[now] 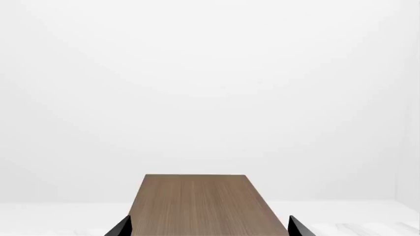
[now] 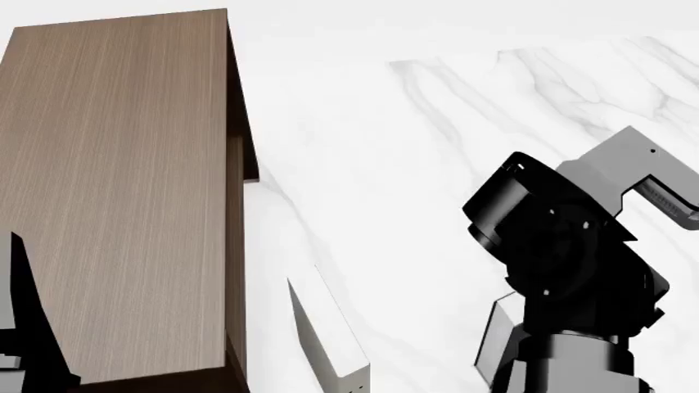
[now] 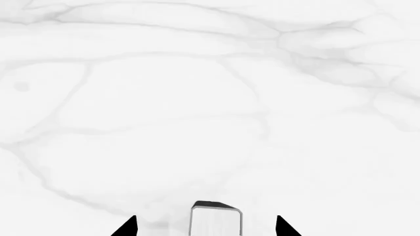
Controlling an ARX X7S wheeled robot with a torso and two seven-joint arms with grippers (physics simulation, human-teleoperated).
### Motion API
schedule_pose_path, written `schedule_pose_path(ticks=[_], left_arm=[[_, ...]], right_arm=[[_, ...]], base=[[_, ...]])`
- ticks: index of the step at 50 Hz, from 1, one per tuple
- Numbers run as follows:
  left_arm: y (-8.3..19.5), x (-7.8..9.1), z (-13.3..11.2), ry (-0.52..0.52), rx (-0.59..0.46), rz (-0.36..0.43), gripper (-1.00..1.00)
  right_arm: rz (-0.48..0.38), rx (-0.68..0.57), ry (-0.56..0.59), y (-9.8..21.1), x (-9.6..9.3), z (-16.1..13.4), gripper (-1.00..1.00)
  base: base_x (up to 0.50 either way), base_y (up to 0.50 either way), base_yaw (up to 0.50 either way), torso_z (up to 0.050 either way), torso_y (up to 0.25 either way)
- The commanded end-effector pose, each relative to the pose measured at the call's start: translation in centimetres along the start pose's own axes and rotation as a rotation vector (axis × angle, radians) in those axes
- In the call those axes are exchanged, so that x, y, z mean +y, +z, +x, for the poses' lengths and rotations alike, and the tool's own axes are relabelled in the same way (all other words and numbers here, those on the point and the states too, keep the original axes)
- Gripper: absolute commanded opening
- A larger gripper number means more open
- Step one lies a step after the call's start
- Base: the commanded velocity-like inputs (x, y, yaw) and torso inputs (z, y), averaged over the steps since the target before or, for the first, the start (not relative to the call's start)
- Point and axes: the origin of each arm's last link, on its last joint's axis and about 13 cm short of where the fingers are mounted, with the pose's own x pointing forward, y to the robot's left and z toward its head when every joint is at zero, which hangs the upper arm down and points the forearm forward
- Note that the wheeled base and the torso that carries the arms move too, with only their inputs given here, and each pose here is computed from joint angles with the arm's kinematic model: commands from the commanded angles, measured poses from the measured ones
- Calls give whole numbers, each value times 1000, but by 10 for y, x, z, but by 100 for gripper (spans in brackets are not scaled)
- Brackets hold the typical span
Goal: Pick up the book in the middle and place it on the cabinet shelf.
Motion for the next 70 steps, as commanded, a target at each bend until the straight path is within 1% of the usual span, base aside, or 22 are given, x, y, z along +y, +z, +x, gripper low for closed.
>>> schedule_pose_path(ticks=[1,5,7,13,14,24,37,38,48,54,55,57,59,61,62,63,64,66,67,68,69,70], left_arm=[[1,0,0,0,-2,-1,100],[1,0,0,-1,-2,0,100],[1,0,0,-1,-1,0,100],[1,0,0,1,-4,-1,100],[2,0,0,2,-4,-1,100],[2,0,0,2,-5,-1,100],[2,0,0,4,-7,-1,100],[2,1,0,5,-7,-2,100],[2,1,0,6,-8,-2,100],[3,1,0,7,-9,-2,100],[3,1,0,7,-9,-2,100],[3,1,0,8,-9,-2,100],[3,1,0,8,-8,-2,100],[3,1,0,6,-9,-2,100],[3,1,0,6,-9,-2,100],[3,1,0,6,-9,-1,100],[2,1,0,5,-7,0,100],[2,1,0,5,-8,-1,100],[2,1,0,4,-8,0,100],[2,1,0,5,-8,0,100],[2,1,0,5,-9,0,100],[2,2,0,6,-8,1,100]], right_arm=[[25,20,-5,-5,-8,11,100],[26,25,-10,-7,-10,13,100],[35,31,14,-7,-10,13,100],[47,21,9,-13,-12,17,100],[43,3,9,-13,-12,18,100],[15,-6,32,-15,-13,18,100],[6,8,47,-19,-12,21,100],[4,11,43,-19,-13,22,-100],[-21,-7,61,-20,-11,20,-100],[-14,-5,72,-20,-11,18,-100],[-52,-8,84,-20,-11,18,-100],[-69,6,144,-19,-11,16,-100],[-70,-16,136,-17,-11,14,-100],[-81,-53,170,-11,-9,9,-100],[-52,-64,205,-9,-8,6,-100],[-47,-76,214,-6,-7,4,-100],[-15,-127,249,0,-6,-2,-100],[-15,-177,263,5,-5,-7,-100],[46,-237,341,14,-2,-17,-100],[25,-242,334,15,-2,-19,-100],[35,-280,375,18,0,-23,-100],[30,-344,447,22,2,-32,-100]], base=[[0,0,0,0,0],[0,0,0,0,0],[0,0,0,0,0],[0,0,0,0,0],[0,0,0,0,0],[0,0,0,0,0],[0,0,0,0,0],[0,0,0,0,0],[0,0,0,0,0],[0,0,0,0,0],[0,0,0,0,0],[0,0,0,0,0],[0,0,0,0,0],[0,0,0,0,0],[0,0,0,0,0],[0,0,0,0,0],[0,0,0,0,0],[0,0,0,0,0],[0,0,0,0,0],[0,0,0,0,0],[0,0,3,0,0],[0,0,0,0,0]])
